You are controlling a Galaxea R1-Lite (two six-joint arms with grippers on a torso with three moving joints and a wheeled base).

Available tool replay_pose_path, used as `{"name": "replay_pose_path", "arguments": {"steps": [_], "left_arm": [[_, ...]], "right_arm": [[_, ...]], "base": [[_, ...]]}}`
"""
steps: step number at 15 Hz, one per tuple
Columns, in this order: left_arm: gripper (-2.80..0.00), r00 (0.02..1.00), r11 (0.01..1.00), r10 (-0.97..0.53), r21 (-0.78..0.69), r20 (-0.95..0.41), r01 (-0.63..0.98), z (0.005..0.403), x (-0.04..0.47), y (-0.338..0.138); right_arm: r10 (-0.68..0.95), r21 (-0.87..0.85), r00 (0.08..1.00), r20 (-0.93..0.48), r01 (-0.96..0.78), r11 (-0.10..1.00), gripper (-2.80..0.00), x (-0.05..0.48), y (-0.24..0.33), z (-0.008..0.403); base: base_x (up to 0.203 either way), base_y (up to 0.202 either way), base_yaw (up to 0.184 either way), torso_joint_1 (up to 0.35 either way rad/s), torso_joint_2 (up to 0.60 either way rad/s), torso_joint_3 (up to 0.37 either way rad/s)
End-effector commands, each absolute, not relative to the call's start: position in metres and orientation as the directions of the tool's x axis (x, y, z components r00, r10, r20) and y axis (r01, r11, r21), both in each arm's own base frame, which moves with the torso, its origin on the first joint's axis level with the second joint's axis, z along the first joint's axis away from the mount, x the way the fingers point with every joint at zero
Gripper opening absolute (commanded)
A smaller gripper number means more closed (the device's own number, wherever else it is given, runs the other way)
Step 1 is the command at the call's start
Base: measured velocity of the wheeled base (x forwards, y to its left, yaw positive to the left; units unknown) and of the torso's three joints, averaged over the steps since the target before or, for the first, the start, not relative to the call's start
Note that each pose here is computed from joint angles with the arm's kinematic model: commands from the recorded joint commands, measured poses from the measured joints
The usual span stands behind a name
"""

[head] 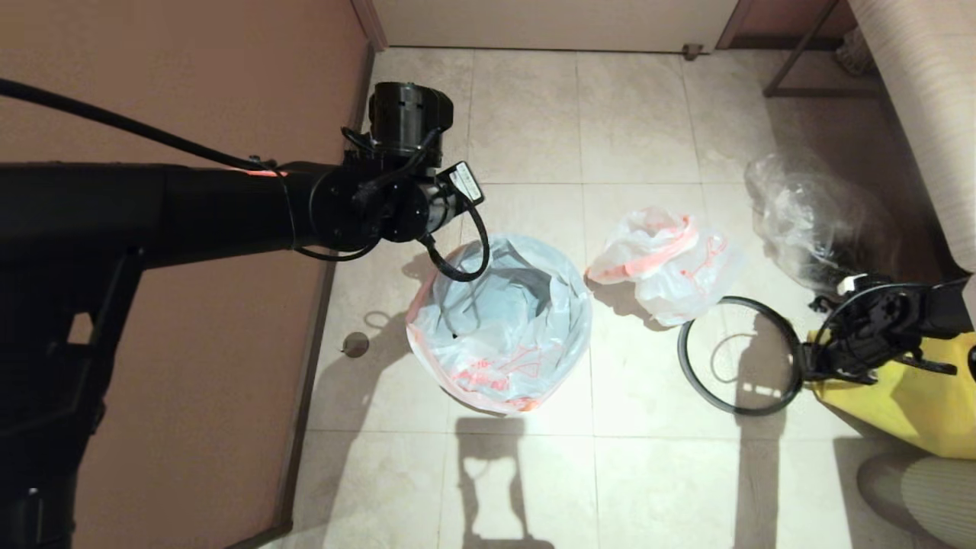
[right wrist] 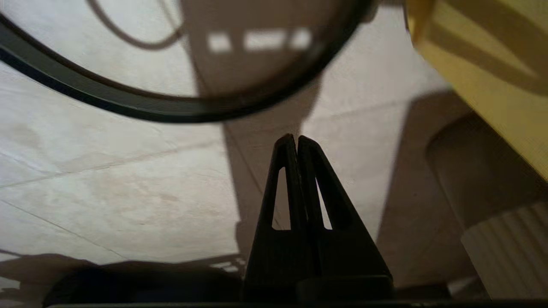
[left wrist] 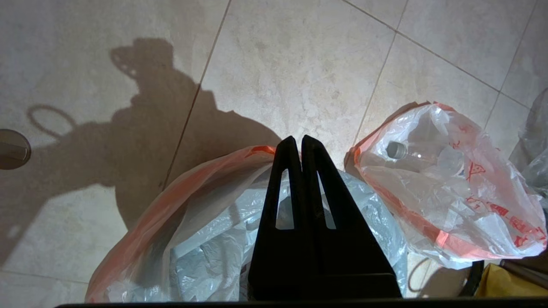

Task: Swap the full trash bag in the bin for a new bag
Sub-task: Place the trash can ring on the trash can

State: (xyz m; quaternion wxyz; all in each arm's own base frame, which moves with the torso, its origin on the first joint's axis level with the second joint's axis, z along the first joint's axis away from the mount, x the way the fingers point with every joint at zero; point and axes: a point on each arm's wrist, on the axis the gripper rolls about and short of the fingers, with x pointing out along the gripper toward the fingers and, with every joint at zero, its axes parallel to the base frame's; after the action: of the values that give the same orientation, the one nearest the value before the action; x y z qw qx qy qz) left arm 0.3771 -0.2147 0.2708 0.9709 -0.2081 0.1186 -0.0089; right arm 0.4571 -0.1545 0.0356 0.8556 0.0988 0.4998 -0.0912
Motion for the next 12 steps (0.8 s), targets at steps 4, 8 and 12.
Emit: {"name": "replay_pose_path", "arguments": {"steps": [4, 8, 12], "left_arm": [[-2.8, 0.969, 0.918, -0.064, -0.394, -0.24, -0.037, 0.263, 0.376, -0.225], [-2.8, 0.97, 0.918, -0.061, -0.394, -0.236, -0.038, 0.263, 0.375, -0.227], [-2.8, 0.969, 0.921, -0.048, -0.386, -0.241, -0.051, 0.259, 0.377, -0.228]], "right_arm": [[-0.03, 0.078, 0.373, -0.928, 0.273, 0.959, 0.0, 0.449, -0.173, -0.008], [0.012, 0.144, 0.472, -0.882, 0.244, 0.959, 0.0, 0.465, -0.18, -0.031], [0.04, 0.21, 0.551, -0.834, 0.249, 0.945, 0.0, 0.474, -0.185, -0.062]], "base": [[0.0, 0.0, 0.0, 0.0, 0.0, 0.0], [0.0, 0.0, 0.0, 0.0, 0.0, 0.0], [0.0, 0.0, 0.0, 0.0, 0.0, 0.0]]}}
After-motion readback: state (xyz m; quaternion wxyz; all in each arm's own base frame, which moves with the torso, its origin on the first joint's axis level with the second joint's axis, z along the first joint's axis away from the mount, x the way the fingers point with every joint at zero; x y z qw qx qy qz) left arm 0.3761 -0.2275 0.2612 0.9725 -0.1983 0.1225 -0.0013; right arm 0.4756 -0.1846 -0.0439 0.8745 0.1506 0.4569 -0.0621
